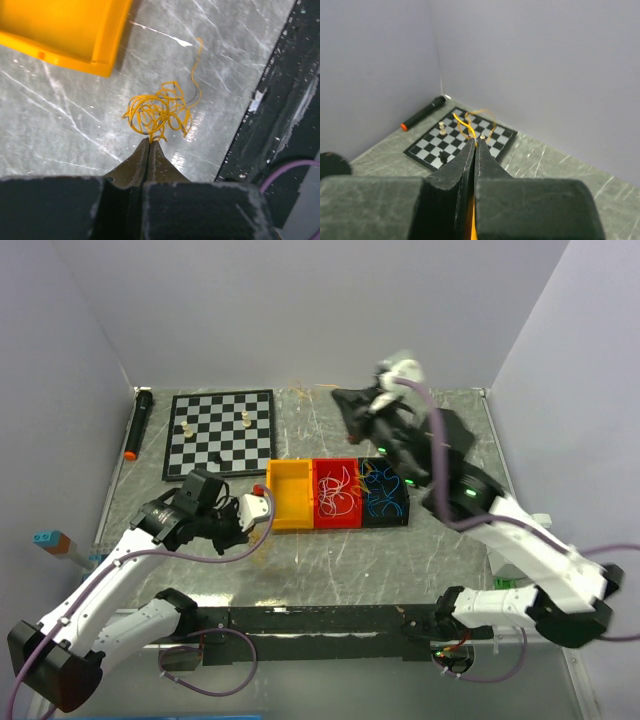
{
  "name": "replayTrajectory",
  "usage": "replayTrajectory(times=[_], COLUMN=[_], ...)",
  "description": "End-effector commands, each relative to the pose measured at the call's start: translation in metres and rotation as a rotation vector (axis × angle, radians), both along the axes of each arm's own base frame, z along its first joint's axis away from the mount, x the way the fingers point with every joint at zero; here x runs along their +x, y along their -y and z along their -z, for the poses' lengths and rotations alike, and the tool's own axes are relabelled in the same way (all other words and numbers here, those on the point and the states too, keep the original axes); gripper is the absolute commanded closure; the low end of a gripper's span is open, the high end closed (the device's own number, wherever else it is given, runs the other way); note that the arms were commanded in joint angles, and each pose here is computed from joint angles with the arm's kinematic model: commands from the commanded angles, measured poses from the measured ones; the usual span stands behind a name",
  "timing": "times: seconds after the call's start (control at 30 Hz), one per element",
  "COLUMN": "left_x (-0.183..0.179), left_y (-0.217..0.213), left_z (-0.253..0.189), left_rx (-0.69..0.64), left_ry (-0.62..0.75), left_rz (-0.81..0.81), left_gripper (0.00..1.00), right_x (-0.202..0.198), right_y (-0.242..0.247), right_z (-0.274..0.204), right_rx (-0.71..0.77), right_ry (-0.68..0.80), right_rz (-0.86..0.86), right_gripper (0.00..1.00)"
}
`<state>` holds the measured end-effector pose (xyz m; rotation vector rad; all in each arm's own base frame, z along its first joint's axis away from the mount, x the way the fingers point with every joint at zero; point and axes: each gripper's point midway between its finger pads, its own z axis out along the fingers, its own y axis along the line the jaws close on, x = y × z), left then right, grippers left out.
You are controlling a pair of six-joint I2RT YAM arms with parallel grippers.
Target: Untangle the cables
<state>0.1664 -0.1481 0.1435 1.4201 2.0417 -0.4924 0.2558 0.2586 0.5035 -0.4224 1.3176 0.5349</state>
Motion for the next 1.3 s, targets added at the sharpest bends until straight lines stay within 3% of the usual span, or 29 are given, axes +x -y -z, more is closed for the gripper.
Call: replayTrajectory(times=[0.0,0.43,0.73,1.27], left_x=[-0.009,-0.013,-0.010,-0.011], left_y=[0.005,0.007,0.010,0.010], left_z=[-0.014,-0.018,-0.023,-0.026], left_rx=[-0.046,-0.070,-0.081,-0.086], left_ry=[0.005,-0.005,0.000,0.006], left_rz=[0.042,0.044,0.043,0.051], left_gripper=[0.99,0.99,0.99,0.99], right_x=[0.024,0.082,0.103,0.102], right_y=[-0.011,-0.069,-0.098,-0.124], right_z=[-0.026,0.045,0.100,0.062], right_rx=[0.163,0.208,0.237,0.242], right_ry=[0.035,-0.085,-0.218,-0.162], right_rz=[0.071,0.144,0.066,-0.043], right_gripper=[1.00,1.00,1.00,1.00])
